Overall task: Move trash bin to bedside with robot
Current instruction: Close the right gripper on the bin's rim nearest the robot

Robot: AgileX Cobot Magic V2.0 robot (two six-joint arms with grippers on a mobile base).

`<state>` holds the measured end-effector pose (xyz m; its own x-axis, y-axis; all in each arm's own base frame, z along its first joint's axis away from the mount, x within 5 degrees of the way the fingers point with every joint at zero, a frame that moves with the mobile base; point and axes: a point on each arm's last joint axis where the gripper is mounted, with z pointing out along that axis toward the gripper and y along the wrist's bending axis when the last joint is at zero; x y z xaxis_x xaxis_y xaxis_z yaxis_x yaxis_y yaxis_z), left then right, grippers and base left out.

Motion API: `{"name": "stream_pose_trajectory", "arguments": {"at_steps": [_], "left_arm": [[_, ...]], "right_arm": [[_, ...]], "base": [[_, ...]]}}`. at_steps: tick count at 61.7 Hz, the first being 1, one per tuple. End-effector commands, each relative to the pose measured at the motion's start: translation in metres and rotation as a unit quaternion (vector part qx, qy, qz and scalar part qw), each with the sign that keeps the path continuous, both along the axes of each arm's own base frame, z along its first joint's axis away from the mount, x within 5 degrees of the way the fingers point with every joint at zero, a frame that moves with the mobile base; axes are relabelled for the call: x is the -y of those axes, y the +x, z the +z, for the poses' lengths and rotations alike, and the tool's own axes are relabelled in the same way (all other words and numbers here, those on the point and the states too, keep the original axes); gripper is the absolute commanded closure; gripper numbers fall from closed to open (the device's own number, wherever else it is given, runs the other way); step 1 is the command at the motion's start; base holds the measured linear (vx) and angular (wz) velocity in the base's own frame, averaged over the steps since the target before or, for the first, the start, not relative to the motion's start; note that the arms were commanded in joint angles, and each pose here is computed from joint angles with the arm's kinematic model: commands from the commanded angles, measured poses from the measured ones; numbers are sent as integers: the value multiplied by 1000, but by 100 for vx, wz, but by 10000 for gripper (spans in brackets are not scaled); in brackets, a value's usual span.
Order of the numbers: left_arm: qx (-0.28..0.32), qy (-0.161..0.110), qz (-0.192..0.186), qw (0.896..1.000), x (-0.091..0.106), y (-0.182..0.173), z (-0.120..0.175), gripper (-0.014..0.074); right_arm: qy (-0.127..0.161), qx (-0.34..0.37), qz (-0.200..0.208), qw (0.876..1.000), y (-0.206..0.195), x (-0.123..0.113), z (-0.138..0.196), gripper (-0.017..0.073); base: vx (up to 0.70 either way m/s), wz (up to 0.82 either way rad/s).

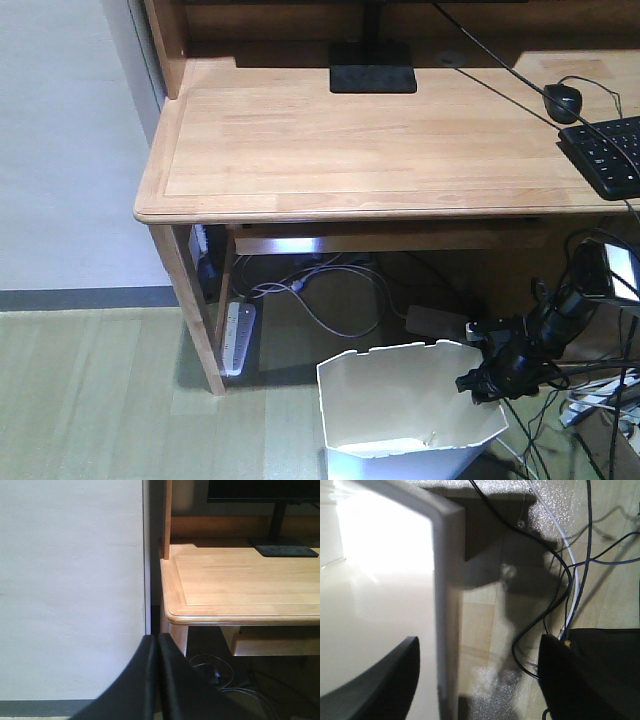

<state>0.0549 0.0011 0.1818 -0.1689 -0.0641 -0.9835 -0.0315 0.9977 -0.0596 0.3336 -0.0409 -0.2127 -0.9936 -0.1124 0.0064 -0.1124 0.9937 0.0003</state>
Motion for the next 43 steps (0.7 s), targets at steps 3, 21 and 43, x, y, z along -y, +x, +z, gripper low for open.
{"name": "stream_pose_trajectory", "arguments": {"at_steps": [3,21,43], "left_arm": [[25,-6,0,1000,0,1,-3,599],[25,-6,0,1000,0,1,-3,599],[25,-6,0,1000,0,1,-3,599]], "right_arm": [[-1,36,5,999,21,3,19,164],[13,15,30,999,17,0,19,575],[70,25,10,997,29,-9,37,563]], "base": [[0,0],[0,0],[0,0]]}}
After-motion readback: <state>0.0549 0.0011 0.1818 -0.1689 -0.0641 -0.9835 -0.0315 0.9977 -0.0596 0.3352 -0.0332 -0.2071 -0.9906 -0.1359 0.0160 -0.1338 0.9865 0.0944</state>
